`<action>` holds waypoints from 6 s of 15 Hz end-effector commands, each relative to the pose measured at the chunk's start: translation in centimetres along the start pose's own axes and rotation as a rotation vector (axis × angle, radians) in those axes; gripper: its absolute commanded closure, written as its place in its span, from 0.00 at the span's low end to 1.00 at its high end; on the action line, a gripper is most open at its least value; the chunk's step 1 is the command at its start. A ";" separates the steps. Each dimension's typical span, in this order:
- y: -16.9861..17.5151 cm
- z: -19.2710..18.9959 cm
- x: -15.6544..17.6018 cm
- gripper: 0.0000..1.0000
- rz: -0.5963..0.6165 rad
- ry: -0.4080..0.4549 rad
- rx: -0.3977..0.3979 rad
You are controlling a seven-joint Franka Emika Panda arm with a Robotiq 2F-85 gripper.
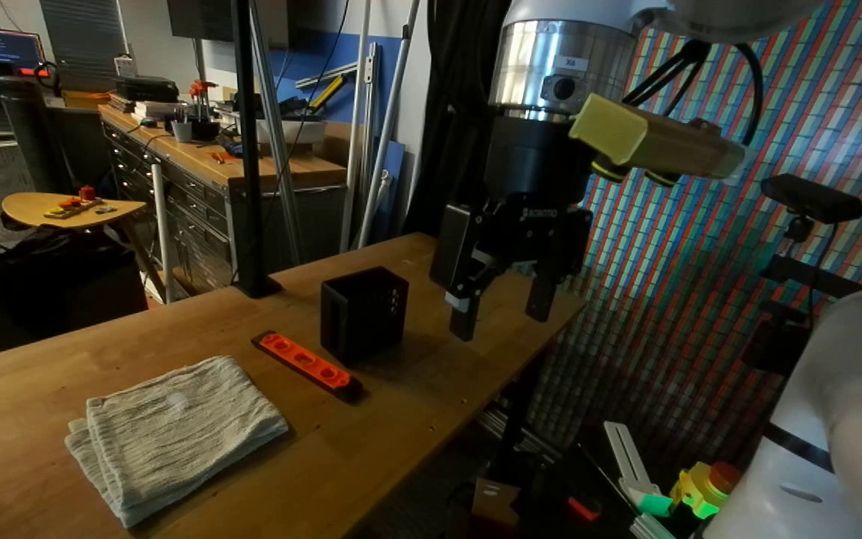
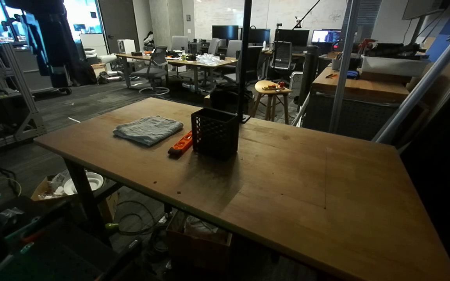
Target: Put the white towel in the black box
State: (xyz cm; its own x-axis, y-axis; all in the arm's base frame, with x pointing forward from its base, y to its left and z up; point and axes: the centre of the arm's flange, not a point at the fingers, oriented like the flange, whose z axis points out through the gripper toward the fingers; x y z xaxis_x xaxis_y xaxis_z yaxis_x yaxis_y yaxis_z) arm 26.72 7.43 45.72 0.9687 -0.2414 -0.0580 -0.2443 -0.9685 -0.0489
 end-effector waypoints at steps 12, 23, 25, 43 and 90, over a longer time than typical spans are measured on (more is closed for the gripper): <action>-10.6 -0.4 8.0 0.00 -0.195 0.077 -0.063; -21.7 6.0 18.5 0.00 -0.617 0.180 -0.193; -22.3 6.7 20.5 0.00 -0.676 0.192 -0.213; -25.3 21.9 28.7 0.00 -0.901 0.156 -0.019; -14.3 8.7 24.3 0.99 -0.425 0.303 -0.314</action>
State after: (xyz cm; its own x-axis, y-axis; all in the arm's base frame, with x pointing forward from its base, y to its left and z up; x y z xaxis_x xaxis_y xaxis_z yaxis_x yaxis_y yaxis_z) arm 53.18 17.68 34.31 0.9359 0.3099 0.1673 0.2623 -0.9304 0.2558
